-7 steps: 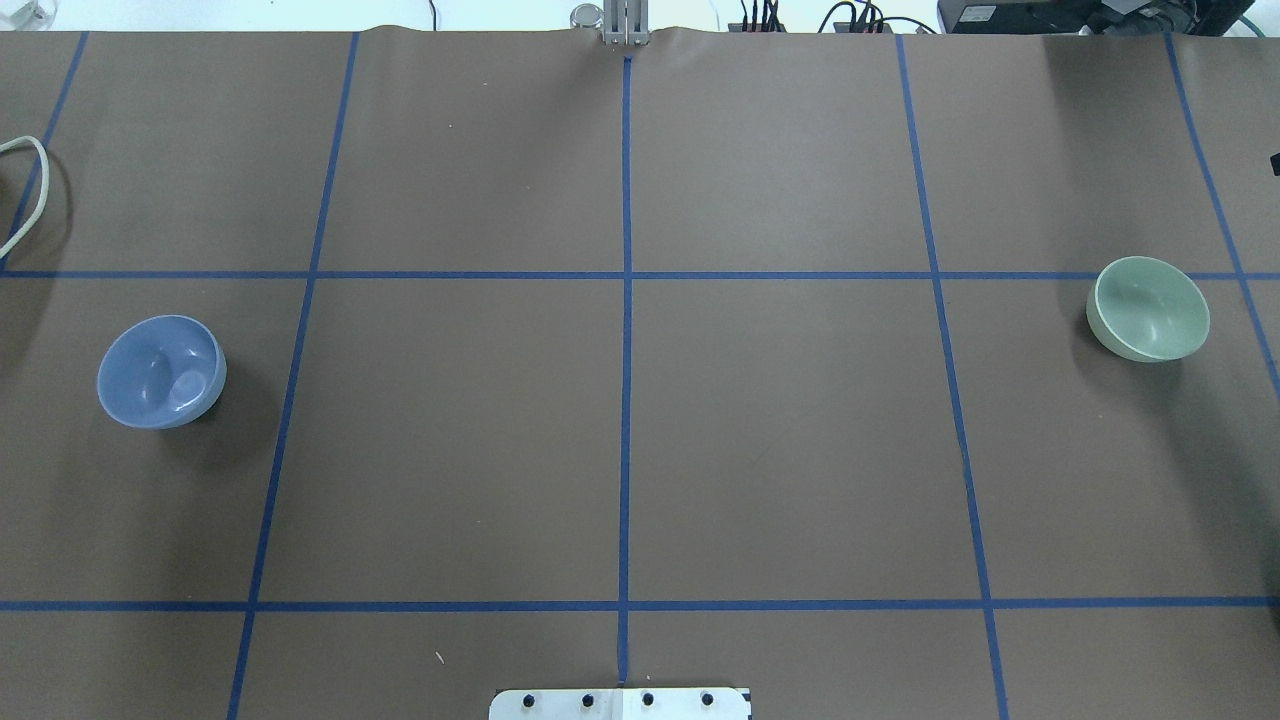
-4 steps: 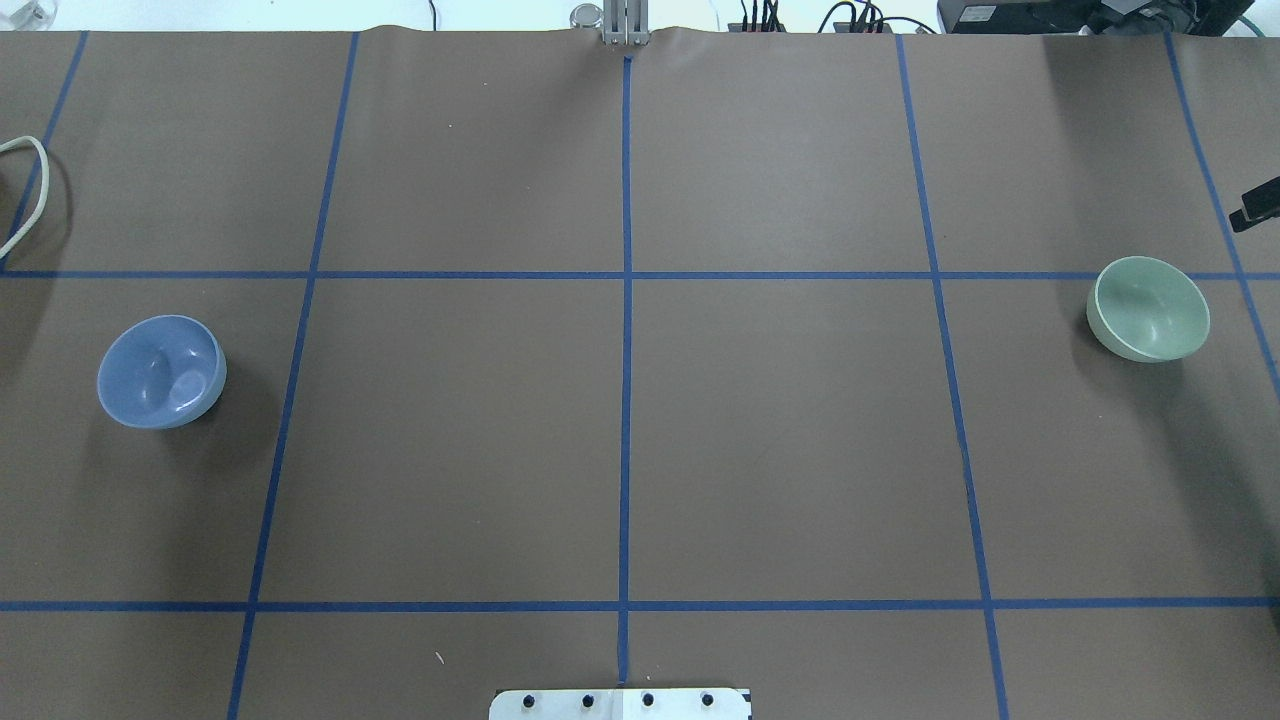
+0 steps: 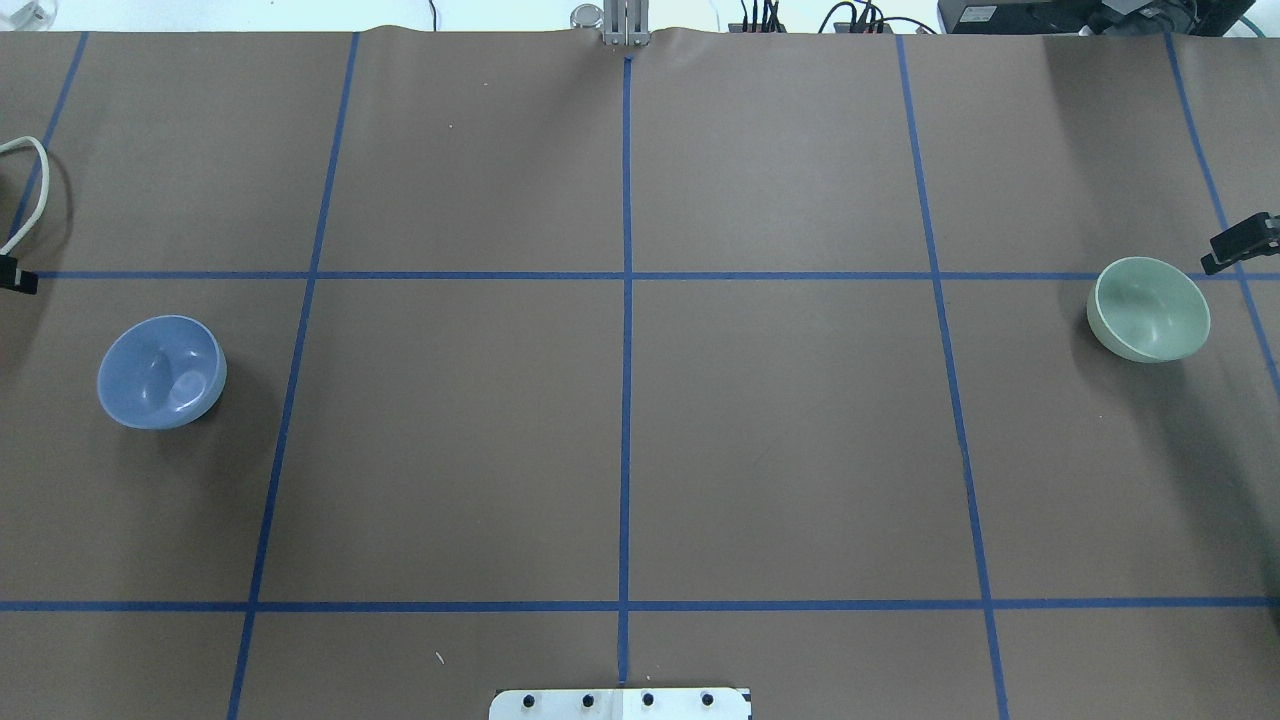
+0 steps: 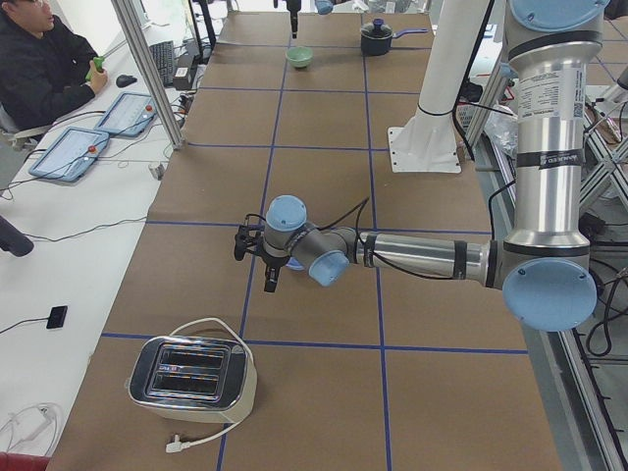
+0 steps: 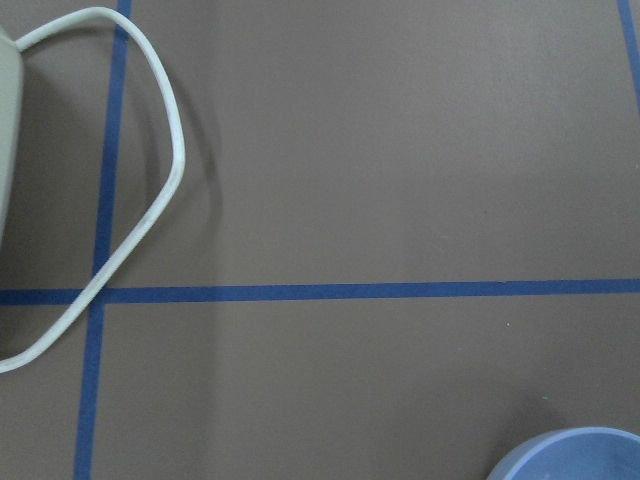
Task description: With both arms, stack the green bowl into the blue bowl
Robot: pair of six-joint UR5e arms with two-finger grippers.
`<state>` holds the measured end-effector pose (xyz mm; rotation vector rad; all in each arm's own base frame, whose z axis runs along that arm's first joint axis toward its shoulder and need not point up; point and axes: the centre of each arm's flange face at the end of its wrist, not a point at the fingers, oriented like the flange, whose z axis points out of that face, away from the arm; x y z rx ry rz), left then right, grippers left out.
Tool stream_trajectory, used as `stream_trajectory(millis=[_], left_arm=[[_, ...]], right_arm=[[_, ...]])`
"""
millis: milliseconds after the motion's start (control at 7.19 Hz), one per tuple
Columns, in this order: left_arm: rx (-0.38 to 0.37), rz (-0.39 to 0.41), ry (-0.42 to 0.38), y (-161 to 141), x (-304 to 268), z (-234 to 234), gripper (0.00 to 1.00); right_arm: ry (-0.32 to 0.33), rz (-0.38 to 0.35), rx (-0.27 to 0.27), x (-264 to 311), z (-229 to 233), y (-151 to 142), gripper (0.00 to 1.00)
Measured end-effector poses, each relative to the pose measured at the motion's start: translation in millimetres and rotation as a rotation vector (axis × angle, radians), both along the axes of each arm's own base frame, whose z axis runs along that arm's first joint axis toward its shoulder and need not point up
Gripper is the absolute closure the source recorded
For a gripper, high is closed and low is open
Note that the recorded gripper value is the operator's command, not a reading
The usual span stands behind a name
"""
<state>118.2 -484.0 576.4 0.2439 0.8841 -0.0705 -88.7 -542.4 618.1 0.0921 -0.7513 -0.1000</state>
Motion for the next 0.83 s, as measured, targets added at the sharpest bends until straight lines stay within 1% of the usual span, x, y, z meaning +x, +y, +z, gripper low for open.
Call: stream_trajectory(millis=[278, 696, 835], left_arm=[[0.005, -0.006, -0.004, 7, 34, 0, 0.03], [-0.007, -0.024, 0.007, 31, 111, -2, 0.03], [-0.010, -0.023, 0.007, 36, 123, -1, 0.03]], right_arm=[[0.006, -0.028, -0.014, -15, 8, 8, 0.00], [0.013, -0.048, -0.026, -26, 15, 7, 0.00], [0.014, -0.053, -0.029, -29, 17, 7, 0.00]])
